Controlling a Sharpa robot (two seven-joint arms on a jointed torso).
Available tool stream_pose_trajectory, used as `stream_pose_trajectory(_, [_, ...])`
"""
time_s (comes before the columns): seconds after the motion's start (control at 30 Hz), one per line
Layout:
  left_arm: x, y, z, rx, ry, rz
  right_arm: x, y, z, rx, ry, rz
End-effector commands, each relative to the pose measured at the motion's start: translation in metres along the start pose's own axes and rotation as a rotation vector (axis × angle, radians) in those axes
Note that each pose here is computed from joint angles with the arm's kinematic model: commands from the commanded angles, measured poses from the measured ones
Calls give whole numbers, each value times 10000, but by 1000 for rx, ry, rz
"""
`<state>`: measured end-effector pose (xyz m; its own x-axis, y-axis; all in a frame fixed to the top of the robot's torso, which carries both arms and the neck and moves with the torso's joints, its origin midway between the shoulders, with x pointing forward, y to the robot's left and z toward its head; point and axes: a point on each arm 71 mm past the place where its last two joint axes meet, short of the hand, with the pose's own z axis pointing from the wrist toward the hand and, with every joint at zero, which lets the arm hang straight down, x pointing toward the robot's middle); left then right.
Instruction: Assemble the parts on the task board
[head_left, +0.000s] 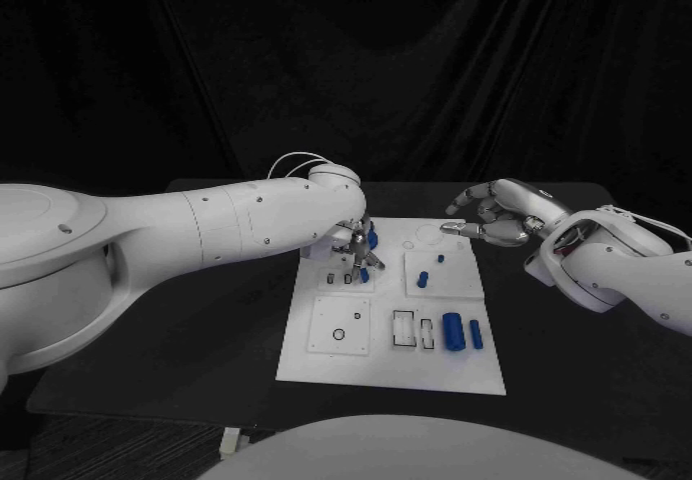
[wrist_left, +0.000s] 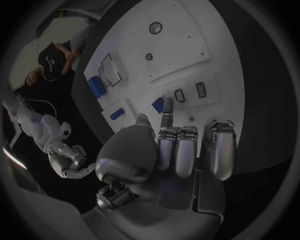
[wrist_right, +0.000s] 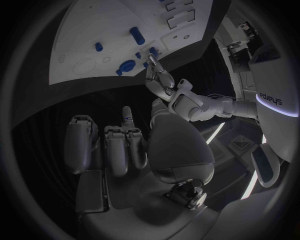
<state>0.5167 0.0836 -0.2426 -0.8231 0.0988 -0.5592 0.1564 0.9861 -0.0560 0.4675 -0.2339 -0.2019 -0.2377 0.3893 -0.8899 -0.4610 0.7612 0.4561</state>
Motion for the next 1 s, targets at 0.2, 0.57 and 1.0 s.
stream_pose_trajectory(0.2, [42, -23, 29, 13, 24, 11, 16, -24, -10, 21, 9, 2])
stream_pose_trajectory(0.57, [61, -31, 51, 11, 32, 13, 26, -28, -12, 23, 14, 3])
stream_pose_trajectory(1.0, [61, -30, 62, 12, 31, 9, 31, -38, -20, 29, 19, 3])
